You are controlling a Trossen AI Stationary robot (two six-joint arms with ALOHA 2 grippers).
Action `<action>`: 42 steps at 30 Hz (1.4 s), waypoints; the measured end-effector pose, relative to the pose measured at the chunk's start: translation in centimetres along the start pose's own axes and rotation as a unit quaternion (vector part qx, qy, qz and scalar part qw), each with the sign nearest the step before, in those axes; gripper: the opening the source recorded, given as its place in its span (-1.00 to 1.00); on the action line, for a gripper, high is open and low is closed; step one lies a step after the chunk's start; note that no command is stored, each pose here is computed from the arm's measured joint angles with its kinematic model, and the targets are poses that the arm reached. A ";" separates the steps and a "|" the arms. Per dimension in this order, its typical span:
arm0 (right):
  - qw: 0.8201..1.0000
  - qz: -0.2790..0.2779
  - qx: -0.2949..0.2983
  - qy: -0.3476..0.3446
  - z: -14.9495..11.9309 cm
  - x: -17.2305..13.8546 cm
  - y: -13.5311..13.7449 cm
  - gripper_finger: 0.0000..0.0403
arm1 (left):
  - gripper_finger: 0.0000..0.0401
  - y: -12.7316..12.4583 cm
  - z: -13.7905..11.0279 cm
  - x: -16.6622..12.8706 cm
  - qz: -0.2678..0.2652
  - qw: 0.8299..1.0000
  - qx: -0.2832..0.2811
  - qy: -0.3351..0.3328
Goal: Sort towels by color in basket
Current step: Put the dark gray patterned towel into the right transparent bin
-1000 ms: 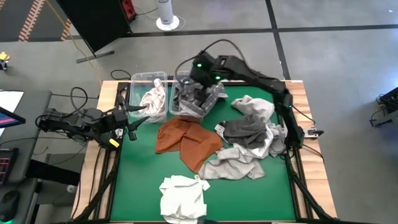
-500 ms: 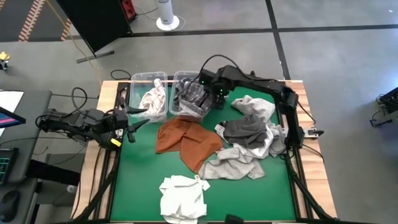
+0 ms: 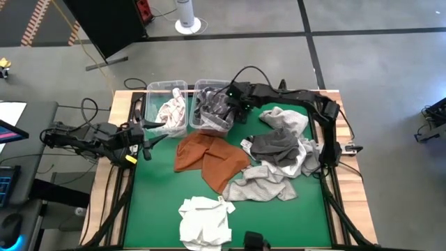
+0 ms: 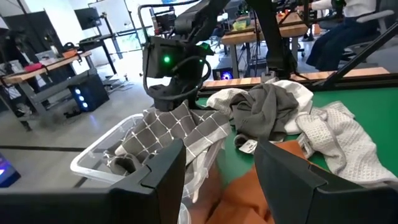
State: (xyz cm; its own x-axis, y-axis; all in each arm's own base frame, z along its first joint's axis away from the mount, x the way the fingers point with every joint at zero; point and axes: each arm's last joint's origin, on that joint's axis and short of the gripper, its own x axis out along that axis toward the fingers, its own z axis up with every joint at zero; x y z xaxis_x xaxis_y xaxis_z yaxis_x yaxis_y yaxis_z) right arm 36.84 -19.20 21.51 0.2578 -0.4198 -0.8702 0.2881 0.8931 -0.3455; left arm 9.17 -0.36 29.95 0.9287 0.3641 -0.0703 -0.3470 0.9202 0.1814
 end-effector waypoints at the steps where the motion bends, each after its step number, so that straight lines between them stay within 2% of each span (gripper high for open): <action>1: 1.000 -0.002 0.002 -0.009 0.2 0.0 0.0 0.21 | -0.10 0.0 0.0 0.0 0.000 1.000 -0.001 0.000; 3: 1.000 -0.004 0.001 -0.016 0.3 0.0 0.0 -0.04 | -0.10 0.0 0.0 0.0 0.000 1.000 0.000 0.002; 8: 1.000 0.001 -0.021 -0.003 0.1 -0.1 0.4 -0.84 | -0.10 0.0 -0.3 0.0 -0.001 1.000 0.002 0.012; 9: 1.000 0.003 -0.023 0.003 0.0 -0.2 0.4 -0.90 | -0.10 0.0 -0.3 0.0 -0.001 1.000 0.000 0.013; 14: 0.999 -0.034 -0.024 0.027 -0.6 -2.5 0.1 -0.88 | -0.10 0.0 -0.3 0.0 -0.001 1.000 -0.002 0.013; 17: 0.997 -0.074 -0.019 0.002 -0.5 -5.5 -0.4 -0.91 | -0.10 0.0 -0.3 0.0 -0.001 1.000 -0.002 0.013; 23: 0.981 -0.137 0.009 -0.135 1.5 -13.8 -0.3 -0.91 | -0.10 0.0 -0.2 0.0 -0.001 1.000 -0.008 0.009; 26: 0.961 -0.140 0.025 -0.238 2.8 -17.5 0.3 -0.91 | -0.10 0.0 -0.2 0.0 -0.001 1.000 -0.008 0.009; 29: 0.943 -0.126 0.015 -0.306 3.7 -19.4 1.0 -0.91 | -0.10 0.0 -0.2 0.0 -0.001 1.000 -0.009 0.008; 33: 0.948 -0.111 0.013 -0.298 4.5 -18.0 1.5 -0.91 | -0.10 0.0 -0.2 0.0 -0.001 1.000 -0.008 0.008; 37: 0.949 -0.052 0.005 -0.310 5.7 -15.4 2.0 -0.91 | -0.10 0.0 0.0 0.0 0.001 1.000 -0.003 0.001; 40: 0.950 -0.043 0.001 -0.309 6.6 -12.7 2.2 -0.91 | -0.10 0.0 0.2 0.0 0.002 1.000 -0.006 -0.010; 42: 0.951 -0.014 0.002 -0.309 7.1 -10.4 2.1 -0.91 | -0.10 0.0 0.2 0.0 0.001 1.000 -0.006 -0.010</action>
State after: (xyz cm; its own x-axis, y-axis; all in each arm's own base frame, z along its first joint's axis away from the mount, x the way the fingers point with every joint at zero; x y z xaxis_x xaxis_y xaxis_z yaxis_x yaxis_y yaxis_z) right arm 41.32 -14.14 32.34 0.7423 -0.4600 -0.4873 0.3065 0.8797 -0.3636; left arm 9.20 -0.37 30.17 0.9301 0.3638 -0.0507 -0.3509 0.9208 0.1702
